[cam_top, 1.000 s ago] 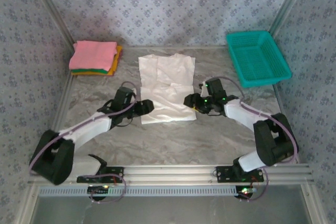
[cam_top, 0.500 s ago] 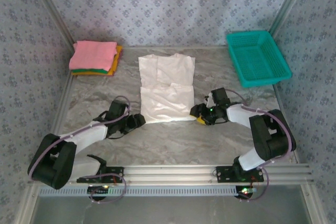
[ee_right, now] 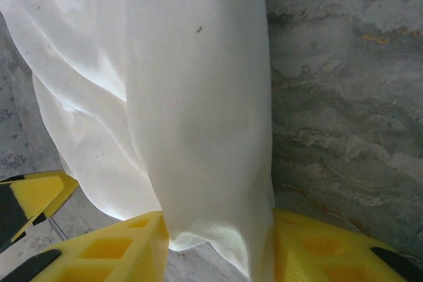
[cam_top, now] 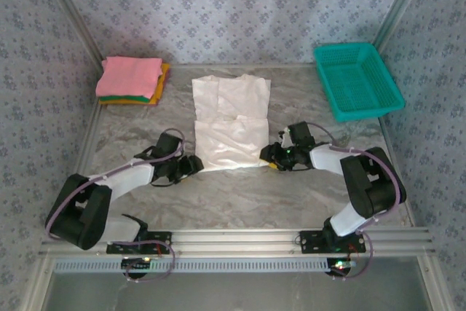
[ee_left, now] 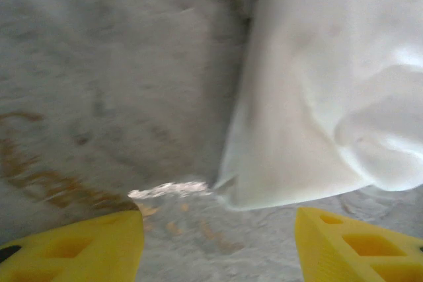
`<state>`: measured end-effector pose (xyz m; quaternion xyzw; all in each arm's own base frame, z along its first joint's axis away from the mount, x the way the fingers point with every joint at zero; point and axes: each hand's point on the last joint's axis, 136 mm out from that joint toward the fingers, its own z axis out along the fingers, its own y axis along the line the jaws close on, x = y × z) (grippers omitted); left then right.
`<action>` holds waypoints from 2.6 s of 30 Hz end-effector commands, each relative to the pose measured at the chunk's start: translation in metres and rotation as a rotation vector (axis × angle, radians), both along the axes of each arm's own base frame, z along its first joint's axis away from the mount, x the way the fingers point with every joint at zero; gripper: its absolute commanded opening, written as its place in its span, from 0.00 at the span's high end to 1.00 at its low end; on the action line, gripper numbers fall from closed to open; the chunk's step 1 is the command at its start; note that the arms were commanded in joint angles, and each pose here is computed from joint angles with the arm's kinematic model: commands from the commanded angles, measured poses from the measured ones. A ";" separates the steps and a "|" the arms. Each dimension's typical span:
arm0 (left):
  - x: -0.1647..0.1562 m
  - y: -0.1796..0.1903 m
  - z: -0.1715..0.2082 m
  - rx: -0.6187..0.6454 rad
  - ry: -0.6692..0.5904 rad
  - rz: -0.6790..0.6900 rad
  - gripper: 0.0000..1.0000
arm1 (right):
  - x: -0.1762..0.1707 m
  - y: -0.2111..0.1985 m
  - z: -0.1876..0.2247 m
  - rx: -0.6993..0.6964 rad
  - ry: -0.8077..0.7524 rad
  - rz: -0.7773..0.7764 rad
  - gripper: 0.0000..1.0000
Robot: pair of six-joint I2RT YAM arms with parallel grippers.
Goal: Fold and stack the t-shirts
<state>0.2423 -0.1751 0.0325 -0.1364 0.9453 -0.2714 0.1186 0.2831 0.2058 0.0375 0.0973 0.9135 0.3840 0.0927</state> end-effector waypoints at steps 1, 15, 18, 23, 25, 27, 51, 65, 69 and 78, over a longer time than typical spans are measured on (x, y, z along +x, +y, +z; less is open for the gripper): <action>0.033 -0.042 0.044 -0.131 -0.175 -0.087 0.39 | 0.007 0.008 0.005 0.025 -0.012 0.002 0.59; 0.018 -0.023 0.011 0.015 -0.020 -0.045 0.39 | 0.007 0.009 0.004 0.029 -0.013 -0.005 0.60; 0.017 -0.018 0.005 0.043 0.006 -0.024 0.40 | 0.007 0.009 0.004 0.025 -0.013 -0.004 0.60; 0.019 -0.020 0.005 0.049 0.011 -0.032 0.45 | 0.006 0.009 0.002 0.022 -0.010 -0.003 0.61; 0.023 -0.023 0.004 0.052 0.006 -0.043 0.45 | 0.006 0.009 0.002 0.023 -0.011 -0.004 0.61; 0.027 -0.026 0.001 0.051 0.001 -0.047 0.49 | 0.007 0.010 0.002 0.025 -0.014 -0.002 0.62; -0.007 -0.022 0.006 0.061 -0.069 -0.141 1.00 | -0.050 -0.002 0.006 -0.023 -0.008 0.023 1.00; -0.025 -0.050 0.135 -0.061 -0.326 -0.257 1.00 | -0.062 -0.023 0.110 -0.096 -0.246 -0.032 1.00; 0.033 -0.059 0.174 -0.100 -0.424 -0.266 1.00 | -0.008 -0.017 0.141 -0.116 -0.316 -0.018 1.00; 0.147 -0.065 0.165 -0.076 -0.436 -0.275 1.00 | 0.118 -0.027 0.156 -0.164 -0.378 -0.057 1.00</action>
